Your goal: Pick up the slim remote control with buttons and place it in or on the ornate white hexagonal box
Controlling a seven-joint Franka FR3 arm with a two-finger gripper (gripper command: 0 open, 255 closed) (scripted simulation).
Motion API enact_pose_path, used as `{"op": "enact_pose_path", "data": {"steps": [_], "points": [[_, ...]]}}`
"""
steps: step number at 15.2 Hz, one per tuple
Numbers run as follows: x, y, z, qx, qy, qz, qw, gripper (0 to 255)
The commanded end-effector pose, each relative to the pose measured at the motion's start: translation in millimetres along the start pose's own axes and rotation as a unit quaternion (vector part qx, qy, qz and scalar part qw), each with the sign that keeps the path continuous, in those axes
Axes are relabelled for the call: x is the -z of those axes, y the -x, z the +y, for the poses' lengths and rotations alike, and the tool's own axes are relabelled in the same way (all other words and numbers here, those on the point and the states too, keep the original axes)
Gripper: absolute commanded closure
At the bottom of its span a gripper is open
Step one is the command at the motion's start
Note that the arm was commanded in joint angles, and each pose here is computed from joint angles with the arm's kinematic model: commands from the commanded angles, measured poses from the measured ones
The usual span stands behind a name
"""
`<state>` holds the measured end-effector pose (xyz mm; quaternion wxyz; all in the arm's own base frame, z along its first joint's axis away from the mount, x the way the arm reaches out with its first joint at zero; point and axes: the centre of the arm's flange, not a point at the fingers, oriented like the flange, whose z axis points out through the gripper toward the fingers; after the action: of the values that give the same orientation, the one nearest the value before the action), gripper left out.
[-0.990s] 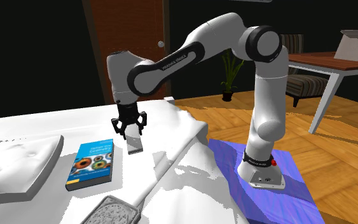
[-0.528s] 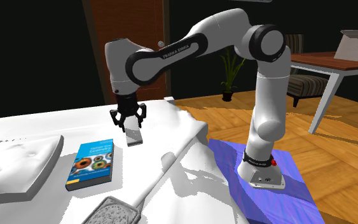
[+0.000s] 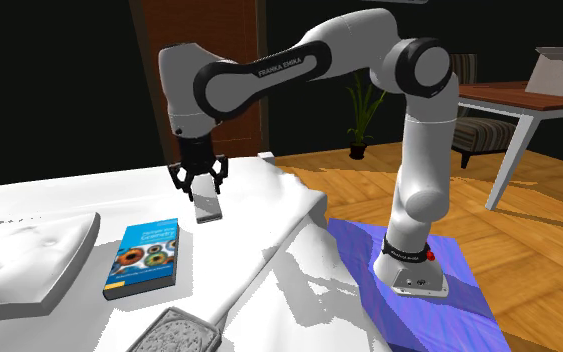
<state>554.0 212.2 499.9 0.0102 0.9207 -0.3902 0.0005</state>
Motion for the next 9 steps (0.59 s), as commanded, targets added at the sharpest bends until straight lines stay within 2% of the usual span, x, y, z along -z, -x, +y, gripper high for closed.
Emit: {"op": "enact_pose_path", "data": {"steps": [1,9], "points": [[4,21,-12,0.0,0.0,0.0,1.0,255],[8,115,-60,0.0,0.0,0.0,1.0,255]]}}
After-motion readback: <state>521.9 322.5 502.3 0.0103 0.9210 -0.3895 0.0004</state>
